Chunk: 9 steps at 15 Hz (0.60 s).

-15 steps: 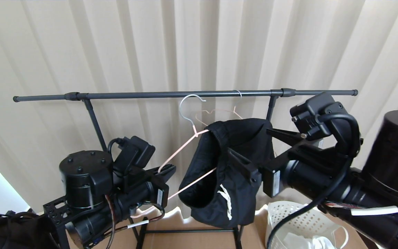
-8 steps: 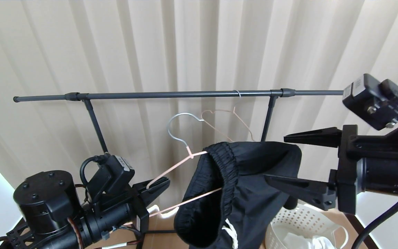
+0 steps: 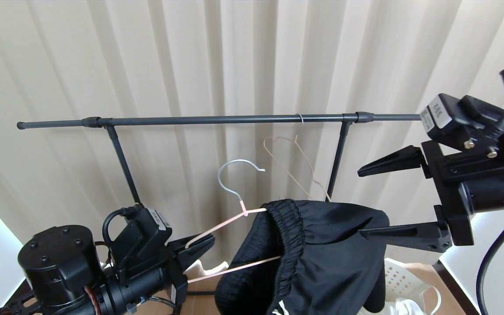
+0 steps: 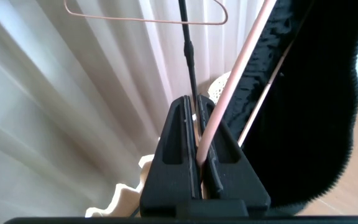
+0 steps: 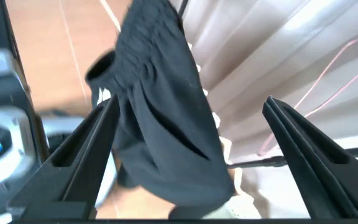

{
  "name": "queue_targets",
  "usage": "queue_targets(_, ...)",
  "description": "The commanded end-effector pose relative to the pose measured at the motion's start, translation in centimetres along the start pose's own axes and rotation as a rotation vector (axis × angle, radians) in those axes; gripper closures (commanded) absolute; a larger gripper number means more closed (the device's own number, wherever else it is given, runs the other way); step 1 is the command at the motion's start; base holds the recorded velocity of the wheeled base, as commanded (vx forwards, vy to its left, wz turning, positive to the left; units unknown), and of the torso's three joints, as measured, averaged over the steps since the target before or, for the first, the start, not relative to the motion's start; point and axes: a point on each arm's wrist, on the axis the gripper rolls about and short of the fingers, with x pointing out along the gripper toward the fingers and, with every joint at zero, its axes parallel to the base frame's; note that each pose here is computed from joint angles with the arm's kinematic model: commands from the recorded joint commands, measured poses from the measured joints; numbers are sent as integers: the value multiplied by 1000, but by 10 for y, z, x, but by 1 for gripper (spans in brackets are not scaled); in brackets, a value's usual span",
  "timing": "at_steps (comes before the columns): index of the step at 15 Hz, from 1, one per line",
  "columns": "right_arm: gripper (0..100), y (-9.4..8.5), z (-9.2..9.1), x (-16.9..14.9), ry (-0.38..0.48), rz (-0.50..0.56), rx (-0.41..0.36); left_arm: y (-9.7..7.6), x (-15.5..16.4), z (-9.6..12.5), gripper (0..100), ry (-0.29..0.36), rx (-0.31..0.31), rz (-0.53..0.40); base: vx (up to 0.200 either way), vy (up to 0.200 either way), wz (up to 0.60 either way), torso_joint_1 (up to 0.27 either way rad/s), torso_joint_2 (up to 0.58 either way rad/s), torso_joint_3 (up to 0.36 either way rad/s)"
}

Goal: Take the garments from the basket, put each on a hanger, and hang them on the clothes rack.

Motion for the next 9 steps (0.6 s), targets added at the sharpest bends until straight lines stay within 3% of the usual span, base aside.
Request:
queue_targets(1, 0, -18, 0, 21, 48, 38, 21, -3, 0, -4, 100, 21, -4, -11, 0, 0, 0, 0, 0, 0)
queue_targets(9, 0, -16, -1, 72, 90, 141, 24, -3, 2, -4, 100, 5, 1, -12, 0, 0, 0, 0, 0, 0)
